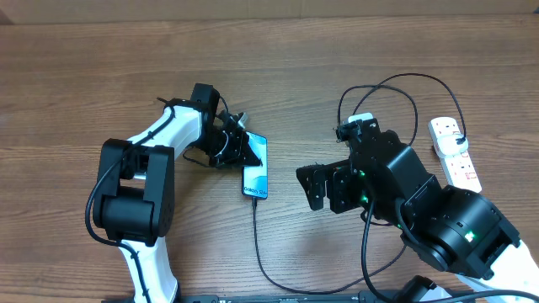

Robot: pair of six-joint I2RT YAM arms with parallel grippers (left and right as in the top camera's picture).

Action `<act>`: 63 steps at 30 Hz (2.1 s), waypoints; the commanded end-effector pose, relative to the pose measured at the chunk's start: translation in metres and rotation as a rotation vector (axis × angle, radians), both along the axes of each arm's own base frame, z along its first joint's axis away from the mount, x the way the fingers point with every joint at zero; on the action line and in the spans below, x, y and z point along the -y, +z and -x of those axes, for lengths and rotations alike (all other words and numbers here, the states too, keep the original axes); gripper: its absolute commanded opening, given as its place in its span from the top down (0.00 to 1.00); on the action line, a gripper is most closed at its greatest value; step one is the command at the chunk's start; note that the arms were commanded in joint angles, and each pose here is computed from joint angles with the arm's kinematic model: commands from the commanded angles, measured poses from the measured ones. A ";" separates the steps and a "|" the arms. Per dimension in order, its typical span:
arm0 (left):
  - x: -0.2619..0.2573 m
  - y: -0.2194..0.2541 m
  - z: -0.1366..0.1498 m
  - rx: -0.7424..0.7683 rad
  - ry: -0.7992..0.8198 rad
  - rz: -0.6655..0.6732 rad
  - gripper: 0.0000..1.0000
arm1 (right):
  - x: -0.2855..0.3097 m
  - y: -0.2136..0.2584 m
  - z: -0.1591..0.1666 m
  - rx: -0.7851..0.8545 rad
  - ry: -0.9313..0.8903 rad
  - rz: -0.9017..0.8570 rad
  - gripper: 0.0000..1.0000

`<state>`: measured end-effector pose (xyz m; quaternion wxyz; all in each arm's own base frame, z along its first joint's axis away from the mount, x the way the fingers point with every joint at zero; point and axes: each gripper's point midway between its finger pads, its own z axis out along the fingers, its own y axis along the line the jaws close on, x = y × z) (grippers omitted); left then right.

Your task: Plug charger to phone and switch on socket

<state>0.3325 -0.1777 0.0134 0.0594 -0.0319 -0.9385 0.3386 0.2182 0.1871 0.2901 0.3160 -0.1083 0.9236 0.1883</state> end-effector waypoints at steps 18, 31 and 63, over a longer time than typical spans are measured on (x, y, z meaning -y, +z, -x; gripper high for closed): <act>-0.006 -0.007 -0.001 0.020 -0.018 -0.037 0.70 | 0.005 0.012 -0.004 0.040 -0.024 -0.004 0.00; -0.018 -0.015 -0.003 -0.013 0.044 -0.129 0.57 | 0.000 0.000 -0.009 0.008 -0.023 0.026 0.00; -0.044 -0.029 -0.001 -0.032 0.080 -0.310 0.50 | 0.000 0.000 -0.009 0.006 -0.023 0.028 0.00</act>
